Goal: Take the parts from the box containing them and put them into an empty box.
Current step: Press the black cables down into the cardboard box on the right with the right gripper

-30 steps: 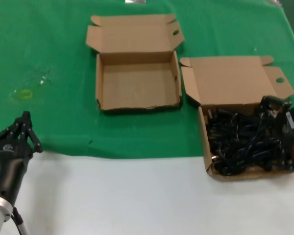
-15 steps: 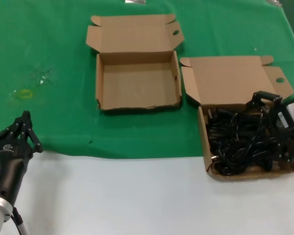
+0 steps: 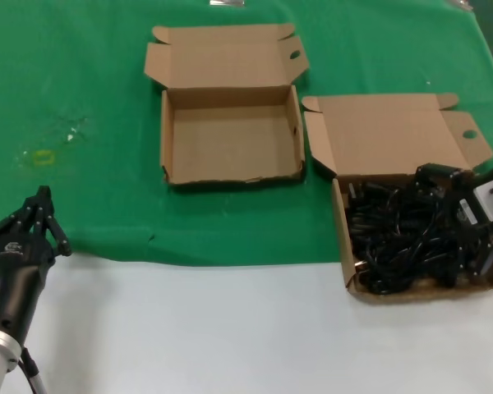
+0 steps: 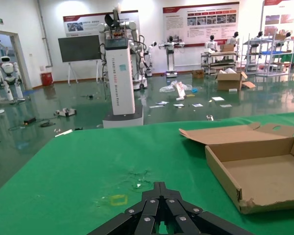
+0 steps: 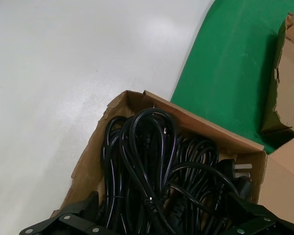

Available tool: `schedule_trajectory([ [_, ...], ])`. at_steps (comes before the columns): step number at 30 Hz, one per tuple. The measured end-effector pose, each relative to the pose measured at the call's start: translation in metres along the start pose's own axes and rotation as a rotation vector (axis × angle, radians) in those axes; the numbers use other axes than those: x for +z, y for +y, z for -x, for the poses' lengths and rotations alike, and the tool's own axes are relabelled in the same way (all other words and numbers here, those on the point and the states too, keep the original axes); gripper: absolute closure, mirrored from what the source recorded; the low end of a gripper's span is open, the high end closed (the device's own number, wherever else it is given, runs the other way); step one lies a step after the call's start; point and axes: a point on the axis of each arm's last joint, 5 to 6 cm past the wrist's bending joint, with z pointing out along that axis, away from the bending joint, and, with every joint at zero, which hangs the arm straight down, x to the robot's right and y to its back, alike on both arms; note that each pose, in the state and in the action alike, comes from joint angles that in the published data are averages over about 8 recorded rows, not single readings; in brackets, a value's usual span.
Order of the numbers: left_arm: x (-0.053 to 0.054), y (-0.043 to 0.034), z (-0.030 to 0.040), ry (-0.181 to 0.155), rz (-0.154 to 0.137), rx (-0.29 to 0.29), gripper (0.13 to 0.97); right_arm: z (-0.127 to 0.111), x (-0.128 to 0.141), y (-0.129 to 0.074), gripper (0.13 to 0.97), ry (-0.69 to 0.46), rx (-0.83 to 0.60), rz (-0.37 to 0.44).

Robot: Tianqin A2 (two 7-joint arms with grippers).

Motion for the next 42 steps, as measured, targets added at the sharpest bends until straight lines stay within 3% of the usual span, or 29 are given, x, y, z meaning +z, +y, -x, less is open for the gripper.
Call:
schedule_trajectory([
  [10,0.0,0.0,0.0,0.0,0.0,0.0,0.953,0.0,0.001,0.0,0.239,-0.002,0.007,0.007],
  [18,0.0,0.0,0.0,0.0,0.0,0.0,0.953,0.003,0.002,0.002,0.4,-0.013,0.013,0.012],
  [22,0.0,0.0,0.0,0.0,0.0,0.0,0.953,0.004,0.003,0.002,0.4,-0.018,0.014,0.014],
  [30,0.0,0.0,0.0,0.0,0.0,0.0,0.953,0.006,0.004,0.001,0.62,-0.027,0.013,0.01],
  [39,0.0,0.0,0.0,0.0,0.0,0.0,0.953,0.004,-0.002,-0.001,0.793,-0.025,0.015,0.016],
  [42,0.0,0.0,0.0,0.0,0.0,0.0,0.953,0.003,-0.006,-0.001,0.813,-0.023,0.018,0.021],
])
